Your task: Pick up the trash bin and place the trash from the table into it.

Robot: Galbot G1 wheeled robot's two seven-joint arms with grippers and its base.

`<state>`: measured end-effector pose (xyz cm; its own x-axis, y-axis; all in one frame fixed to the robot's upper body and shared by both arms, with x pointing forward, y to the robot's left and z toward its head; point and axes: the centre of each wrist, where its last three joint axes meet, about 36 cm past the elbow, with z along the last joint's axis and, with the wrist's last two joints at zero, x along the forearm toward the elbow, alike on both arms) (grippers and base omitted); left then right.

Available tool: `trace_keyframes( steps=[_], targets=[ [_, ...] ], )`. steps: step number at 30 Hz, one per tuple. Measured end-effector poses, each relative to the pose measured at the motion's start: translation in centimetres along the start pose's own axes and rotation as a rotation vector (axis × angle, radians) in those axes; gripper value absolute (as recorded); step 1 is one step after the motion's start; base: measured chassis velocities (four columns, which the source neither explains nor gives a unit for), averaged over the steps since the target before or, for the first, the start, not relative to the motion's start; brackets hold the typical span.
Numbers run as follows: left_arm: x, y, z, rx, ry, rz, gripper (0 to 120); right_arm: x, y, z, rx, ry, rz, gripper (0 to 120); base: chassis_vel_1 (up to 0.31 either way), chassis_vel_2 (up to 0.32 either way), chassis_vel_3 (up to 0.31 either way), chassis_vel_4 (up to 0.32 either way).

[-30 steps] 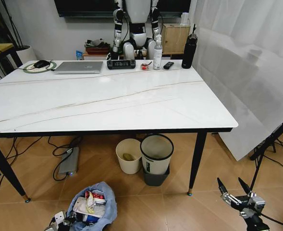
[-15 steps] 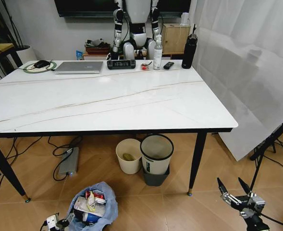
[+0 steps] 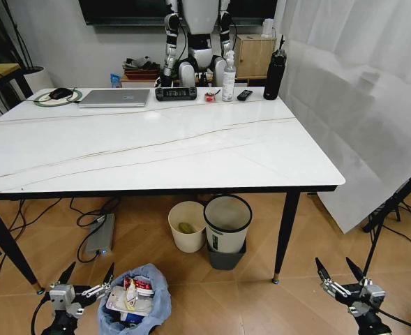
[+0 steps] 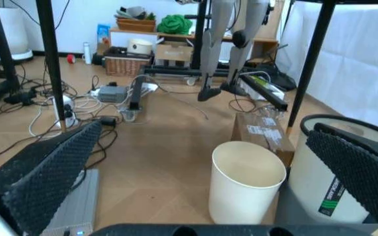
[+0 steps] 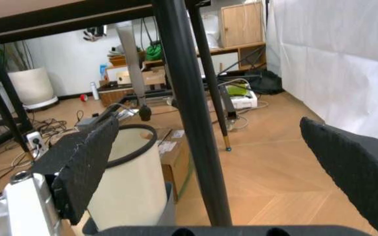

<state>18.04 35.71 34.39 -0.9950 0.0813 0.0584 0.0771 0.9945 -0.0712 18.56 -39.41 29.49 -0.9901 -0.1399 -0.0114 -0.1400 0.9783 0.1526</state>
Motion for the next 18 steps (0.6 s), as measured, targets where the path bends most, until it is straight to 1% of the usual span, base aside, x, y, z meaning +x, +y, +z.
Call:
trace_keyframes(
  steps=[4, 9, 18],
  targets=[
    [-0.05, -0.01, 0.01, 0.0, -0.001, 0.0, 110, 0.0, 0.0, 0.0, 0.0, 0.0, 0.0, 100, 0.0, 0.0, 0.0, 0.0],
    [-0.06, 0.06, 0.2, 0.002, 0.003, -0.003, 101, 0.0, 0.0, 0.01, 0.0, 0.0, 0.0, 100, 0.0, 0.0, 0.0, 0.0],
    [-0.06, 0.11, 0.35, 0.004, 0.007, -0.006, 100, 0.0, 0.0, 0.01, 0.0, 0.0, 0.0, 100, 0.0, 0.0, 0.0, 0.0]
  ],
)
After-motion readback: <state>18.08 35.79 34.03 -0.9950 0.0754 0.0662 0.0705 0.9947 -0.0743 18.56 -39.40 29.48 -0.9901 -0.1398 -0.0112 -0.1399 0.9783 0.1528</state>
